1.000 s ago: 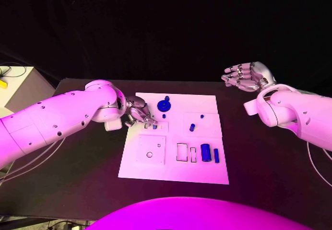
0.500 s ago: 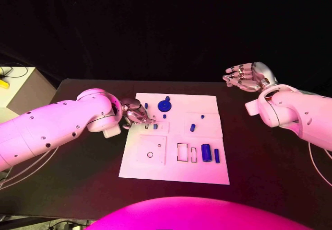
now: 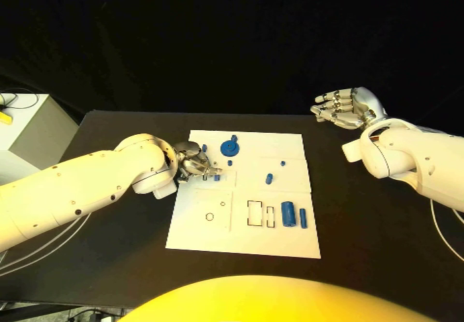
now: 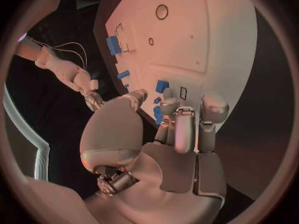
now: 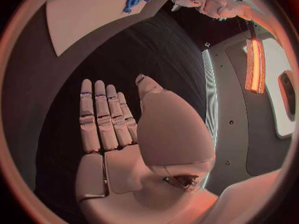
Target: Assemble the parts on the task board
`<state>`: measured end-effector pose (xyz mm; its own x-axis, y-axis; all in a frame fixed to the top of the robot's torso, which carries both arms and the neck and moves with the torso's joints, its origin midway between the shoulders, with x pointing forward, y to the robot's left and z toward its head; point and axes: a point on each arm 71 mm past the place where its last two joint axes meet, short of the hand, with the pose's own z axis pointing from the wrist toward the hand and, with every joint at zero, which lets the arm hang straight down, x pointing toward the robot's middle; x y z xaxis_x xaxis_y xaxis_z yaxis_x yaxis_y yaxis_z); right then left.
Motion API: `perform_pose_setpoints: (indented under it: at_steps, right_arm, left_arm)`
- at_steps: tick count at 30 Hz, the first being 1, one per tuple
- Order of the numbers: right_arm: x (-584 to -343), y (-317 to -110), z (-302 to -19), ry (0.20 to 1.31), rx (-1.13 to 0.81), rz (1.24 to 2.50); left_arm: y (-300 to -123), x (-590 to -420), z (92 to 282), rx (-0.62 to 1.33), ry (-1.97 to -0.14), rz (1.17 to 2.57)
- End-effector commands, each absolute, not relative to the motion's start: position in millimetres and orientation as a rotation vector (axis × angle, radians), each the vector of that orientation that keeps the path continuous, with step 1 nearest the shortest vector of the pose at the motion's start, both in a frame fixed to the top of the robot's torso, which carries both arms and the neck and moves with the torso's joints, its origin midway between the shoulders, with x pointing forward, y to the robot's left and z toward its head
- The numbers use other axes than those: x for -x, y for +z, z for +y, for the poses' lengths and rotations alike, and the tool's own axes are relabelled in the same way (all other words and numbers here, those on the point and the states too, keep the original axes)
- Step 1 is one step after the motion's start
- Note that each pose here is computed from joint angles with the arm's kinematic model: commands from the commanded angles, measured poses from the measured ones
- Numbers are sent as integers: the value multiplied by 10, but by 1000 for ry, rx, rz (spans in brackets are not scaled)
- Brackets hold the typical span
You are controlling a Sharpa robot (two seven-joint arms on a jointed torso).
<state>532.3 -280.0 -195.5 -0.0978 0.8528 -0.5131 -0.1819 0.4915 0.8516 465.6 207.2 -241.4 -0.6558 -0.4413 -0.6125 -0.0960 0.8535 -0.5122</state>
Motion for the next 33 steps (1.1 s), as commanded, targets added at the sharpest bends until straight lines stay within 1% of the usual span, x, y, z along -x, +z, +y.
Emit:
perform_pose_setpoints:
  at_steps: [1,11,33]
  right_arm:
    - [-5318,-1954,-2778,984,-623,1406]
    - [-5316,-1955,-2770,987,-623,1407]
    - [-5317,-1957,-2770,988,-623,1409]
  left_arm:
    - [-2436,-4665,2056,356,-544,2246]
    - [-2501,-4679,1982,328,-532,2267]
    - [-2530,-4665,1936,291,-529,2310]
